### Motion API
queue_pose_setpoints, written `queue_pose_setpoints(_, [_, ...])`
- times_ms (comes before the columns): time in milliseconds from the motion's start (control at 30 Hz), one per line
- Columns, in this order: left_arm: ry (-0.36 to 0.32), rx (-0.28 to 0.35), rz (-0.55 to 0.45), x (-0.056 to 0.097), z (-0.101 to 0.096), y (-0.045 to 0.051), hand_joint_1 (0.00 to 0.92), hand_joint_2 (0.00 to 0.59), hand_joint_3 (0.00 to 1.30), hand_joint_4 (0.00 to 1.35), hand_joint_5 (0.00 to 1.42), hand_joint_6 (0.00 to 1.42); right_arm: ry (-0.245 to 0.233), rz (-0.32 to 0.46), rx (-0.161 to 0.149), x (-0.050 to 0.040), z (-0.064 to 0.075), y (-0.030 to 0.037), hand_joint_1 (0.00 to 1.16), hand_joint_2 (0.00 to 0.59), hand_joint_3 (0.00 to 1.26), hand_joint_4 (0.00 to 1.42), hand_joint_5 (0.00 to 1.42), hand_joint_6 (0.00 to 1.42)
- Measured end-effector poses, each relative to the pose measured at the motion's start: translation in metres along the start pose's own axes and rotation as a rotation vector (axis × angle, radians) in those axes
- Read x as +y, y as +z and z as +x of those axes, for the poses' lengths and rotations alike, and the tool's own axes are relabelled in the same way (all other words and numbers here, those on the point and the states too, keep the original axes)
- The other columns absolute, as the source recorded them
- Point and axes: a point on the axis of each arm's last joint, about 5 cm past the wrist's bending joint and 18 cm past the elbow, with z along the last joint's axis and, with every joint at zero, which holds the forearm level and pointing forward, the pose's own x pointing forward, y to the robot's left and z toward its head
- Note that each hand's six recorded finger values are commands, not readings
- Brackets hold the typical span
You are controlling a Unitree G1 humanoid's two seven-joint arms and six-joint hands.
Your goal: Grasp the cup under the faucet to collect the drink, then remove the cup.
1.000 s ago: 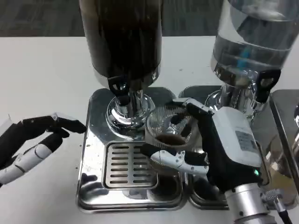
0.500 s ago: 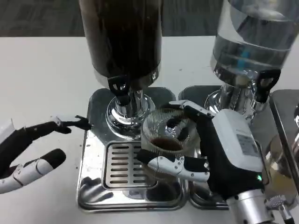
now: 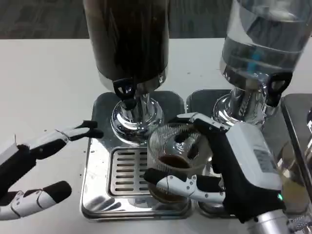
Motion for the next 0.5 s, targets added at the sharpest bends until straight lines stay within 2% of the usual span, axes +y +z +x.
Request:
queue_pose_setpoints(333, [-0.03,-0.025,-0.009,-0.0044,-0.0018,0.0058,0.0,0.148,0.19,0.07,0.1,0.17,-0.001,0.005,0.013,-0.0051,-0.007,0.0017,0.54,0.207,0.49,0.61,0.91,1.23])
queue_pose_setpoints(500, [-0.017,-0.033,-0.012,-0.0036,-0.0017,0.0064,0.0,0.147,0.19,0.07,0.1,0.17,-0.007,-0.003,0.01,-0.0089,-0.0092,0.0024,0.54,0.207,0.5,0.61,0.91,1.25])
